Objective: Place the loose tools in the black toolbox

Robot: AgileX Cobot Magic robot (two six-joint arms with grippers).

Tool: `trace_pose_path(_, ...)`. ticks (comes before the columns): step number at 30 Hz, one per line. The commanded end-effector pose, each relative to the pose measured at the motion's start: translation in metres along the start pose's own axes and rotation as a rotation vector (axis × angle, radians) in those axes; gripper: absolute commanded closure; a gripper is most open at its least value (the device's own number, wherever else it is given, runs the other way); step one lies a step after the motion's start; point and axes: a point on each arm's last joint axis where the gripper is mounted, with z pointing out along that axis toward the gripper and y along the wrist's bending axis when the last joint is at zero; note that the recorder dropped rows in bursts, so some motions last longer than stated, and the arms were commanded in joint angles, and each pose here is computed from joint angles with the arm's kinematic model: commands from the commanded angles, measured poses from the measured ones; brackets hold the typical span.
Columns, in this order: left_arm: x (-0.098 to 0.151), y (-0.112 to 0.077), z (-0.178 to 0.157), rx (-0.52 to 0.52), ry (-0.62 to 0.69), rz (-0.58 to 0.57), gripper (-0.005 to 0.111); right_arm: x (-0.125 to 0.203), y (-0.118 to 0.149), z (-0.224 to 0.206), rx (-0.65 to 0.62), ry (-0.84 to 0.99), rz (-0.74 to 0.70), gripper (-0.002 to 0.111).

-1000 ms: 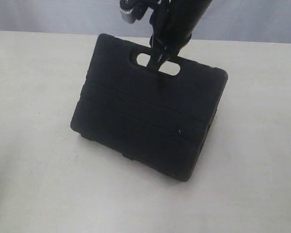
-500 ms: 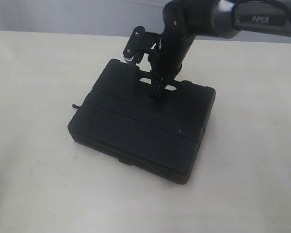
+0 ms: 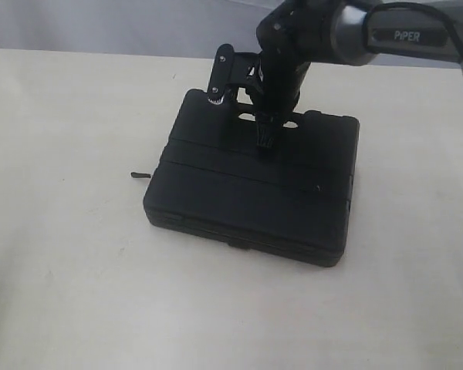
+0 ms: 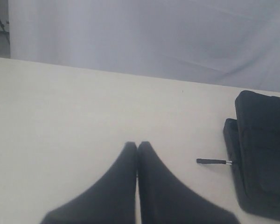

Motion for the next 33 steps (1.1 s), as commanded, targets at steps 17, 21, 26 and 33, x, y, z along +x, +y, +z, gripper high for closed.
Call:
trace_pose_path(17,-0.001,0.000,0.000,0.004,0.000,0.004,0.107,0.006,-0.023,-0.053,0.094,-0.031,0.142,0.047)
trace_pose_path(21,-0.001,0.000,0.000,0.004,0.000,0.004,0.107,0.013,-0.030,-0.087,0.116,-0.032,0.221,0.047)
trace_pose_path(26,-0.001,0.000,0.000,0.004,0.000,0.004,0.107,0.033,-0.038,-0.157,0.155,-0.046,0.348,0.064)
trace_pose_path(33,-0.001,0.000,0.000,0.004,0.000,0.004,0.107,0.073,-0.016,-0.279,0.044,-0.191,0.581,0.109)
